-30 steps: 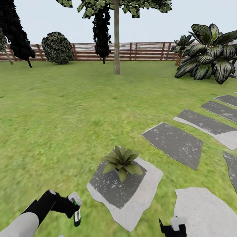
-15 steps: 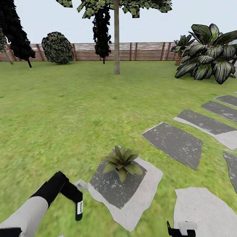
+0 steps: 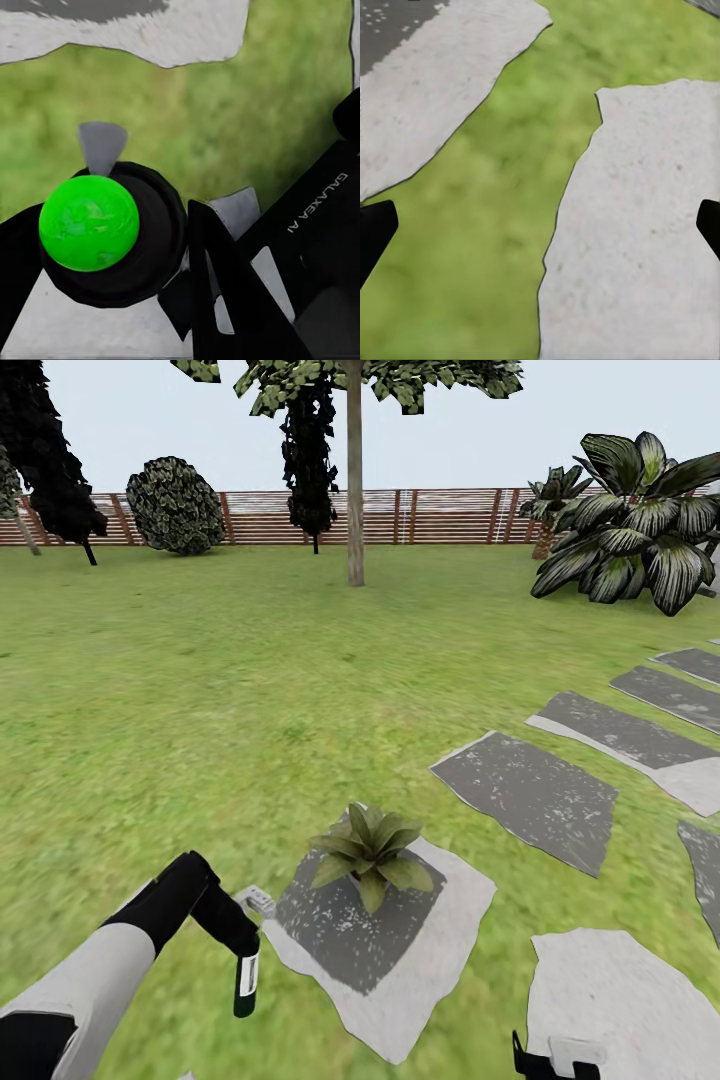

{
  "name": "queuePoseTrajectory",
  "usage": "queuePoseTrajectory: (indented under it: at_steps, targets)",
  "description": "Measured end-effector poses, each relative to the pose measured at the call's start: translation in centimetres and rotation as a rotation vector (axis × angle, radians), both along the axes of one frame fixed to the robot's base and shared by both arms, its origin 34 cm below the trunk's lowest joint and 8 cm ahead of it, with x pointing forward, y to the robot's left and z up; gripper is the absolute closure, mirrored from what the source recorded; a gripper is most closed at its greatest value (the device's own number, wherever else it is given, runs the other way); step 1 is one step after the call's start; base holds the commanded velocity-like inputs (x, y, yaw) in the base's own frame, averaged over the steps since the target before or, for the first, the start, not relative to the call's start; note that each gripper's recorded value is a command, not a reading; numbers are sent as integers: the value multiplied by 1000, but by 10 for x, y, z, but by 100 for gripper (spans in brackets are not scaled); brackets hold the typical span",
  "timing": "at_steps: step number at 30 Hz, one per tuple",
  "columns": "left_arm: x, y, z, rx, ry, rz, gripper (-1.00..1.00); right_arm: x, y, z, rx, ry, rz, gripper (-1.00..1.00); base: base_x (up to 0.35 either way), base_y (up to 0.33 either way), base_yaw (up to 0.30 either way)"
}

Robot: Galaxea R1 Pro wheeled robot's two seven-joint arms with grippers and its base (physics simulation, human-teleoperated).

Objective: Pick up the pesticide atomizer in the garden and spray insectifuge to fully cover both potted plants in the garden.

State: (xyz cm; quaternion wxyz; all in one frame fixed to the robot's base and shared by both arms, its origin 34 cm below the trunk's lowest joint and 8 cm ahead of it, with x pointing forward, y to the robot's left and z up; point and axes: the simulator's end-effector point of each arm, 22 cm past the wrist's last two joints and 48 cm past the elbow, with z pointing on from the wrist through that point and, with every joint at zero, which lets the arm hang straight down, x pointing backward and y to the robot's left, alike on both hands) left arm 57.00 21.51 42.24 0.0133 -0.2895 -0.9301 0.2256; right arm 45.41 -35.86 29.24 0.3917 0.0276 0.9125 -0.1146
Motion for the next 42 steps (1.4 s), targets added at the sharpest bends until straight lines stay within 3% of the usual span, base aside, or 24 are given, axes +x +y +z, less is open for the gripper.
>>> queuePoseTrajectory:
  at_steps: [6,17,18,22,23,36,37,38,42]
  targets:
    - [-9,14,-8,85,19,-39,100,0,2,0,3,0,1,-100,295,0,0]
    - [-9,26,-11,119,20,-45,100,-1,2,-2,3,5,2,-100,295,88,-110]
    - [-15,36,-18,181,31,-86,100,-1,2,-2,2,5,1,-100,0,0,0]
    - [-15,36,-18,184,32,-87,100,-1,2,-2,1,5,0,-100,0,0,-9]
    - [-31,44,-30,208,46,-90,100,-2,2,-2,1,6,1,-100,0,0,-56]
    - [-29,39,-33,207,49,-96,100,-5,2,-5,0,16,1,-100,0,0,-189]
    - [-30,41,-33,214,51,-100,100,-5,2,-6,0,16,1,-100,0,0,-19]
    - [-34,53,-36,257,58,-124,100,-5,2,-6,0,17,1,-100,0,0,-10]
    - [-40,59,-39,276,69,-139,100,-5,1,-6,0,17,3,-100,0,0,-3]
